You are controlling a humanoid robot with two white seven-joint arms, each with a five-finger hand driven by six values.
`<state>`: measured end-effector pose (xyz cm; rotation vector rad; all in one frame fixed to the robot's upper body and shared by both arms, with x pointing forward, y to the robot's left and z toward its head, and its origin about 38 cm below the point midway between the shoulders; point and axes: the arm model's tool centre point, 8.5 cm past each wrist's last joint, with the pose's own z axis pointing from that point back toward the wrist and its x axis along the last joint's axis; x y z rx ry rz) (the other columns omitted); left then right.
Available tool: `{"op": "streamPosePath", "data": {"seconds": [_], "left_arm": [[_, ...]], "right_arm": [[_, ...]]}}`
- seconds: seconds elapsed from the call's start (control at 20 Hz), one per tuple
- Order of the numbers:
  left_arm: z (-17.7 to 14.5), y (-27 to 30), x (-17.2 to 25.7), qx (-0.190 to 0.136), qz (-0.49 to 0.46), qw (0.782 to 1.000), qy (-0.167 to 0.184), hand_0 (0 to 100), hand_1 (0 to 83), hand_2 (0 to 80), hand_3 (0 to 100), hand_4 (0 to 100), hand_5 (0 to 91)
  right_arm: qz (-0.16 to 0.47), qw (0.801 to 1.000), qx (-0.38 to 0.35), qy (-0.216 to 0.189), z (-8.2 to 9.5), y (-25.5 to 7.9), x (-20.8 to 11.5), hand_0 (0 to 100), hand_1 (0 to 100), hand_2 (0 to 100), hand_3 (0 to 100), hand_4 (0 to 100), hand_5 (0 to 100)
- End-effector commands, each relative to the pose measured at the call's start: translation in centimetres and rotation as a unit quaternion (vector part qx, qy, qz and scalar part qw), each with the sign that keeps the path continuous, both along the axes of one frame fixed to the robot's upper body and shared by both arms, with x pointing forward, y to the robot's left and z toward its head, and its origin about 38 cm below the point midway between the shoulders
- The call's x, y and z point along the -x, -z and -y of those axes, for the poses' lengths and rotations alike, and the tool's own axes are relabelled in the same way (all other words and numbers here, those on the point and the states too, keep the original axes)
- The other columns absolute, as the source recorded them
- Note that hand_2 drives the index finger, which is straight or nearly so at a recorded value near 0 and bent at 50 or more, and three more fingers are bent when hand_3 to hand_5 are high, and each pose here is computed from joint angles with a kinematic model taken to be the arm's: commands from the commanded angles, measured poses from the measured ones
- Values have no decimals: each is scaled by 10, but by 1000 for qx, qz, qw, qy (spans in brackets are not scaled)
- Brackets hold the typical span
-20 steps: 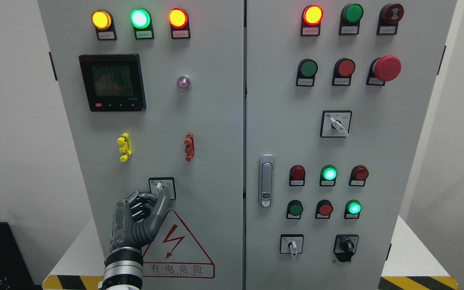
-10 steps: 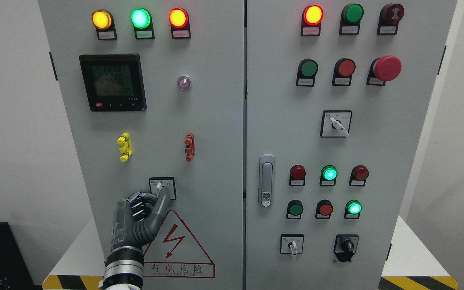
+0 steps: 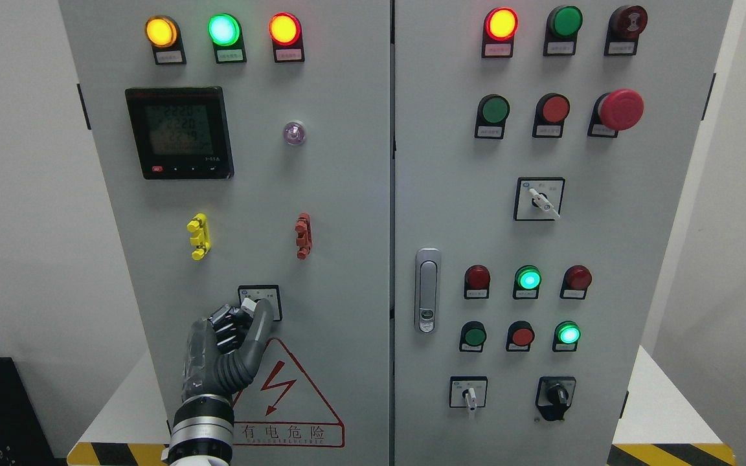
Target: Turn on light switch 1
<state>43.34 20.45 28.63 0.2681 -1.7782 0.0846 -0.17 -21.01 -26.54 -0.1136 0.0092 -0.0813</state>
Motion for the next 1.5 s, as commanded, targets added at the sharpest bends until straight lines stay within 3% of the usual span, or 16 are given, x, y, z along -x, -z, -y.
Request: {"op": "streamPosePath", "data": {"seconds": [0.0,0.35,0.45,0.7,0.85,1.1,1.45], "left_arm": [[-2,1,0,1,-3,1000,-7,529,481,595,946,936,873],[-2,2,0,2,-4,1000,-6,566,458,594,947,935,873],[-2,2,0,2,-4,1000,-6,519,466,594,946,935,873],[0,0,-1,2,-1,1000,-5,236,488,599,946,935,872],[0,0,-1,3,-2,1000,-5,117,467,605,946,935,872],[0,1,0,3,-2,1000,-4,44,441,617,950,939,871],[-2,7,3,2,-6,1000,-6,23,439,618,953,942,871]], "right_arm": [[0,1000,0,0,0,0,0,308,0,0,0,0,0],[0,1000,0,0,0,0,0,307,0,0,0,0,0],[0,1000,0,0,0,0,0,307,0,0,0,0,0],[0,1000,0,0,0,0,0,307,0,0,0,0,0],[1,1000,0,0,0,0,-1,307,0,0,0,0,0],[0,1000,0,0,0,0,0,307,0,0,0,0,0],[0,1000,0,0,0,0,0,308,0,0,0,0,0]]}}
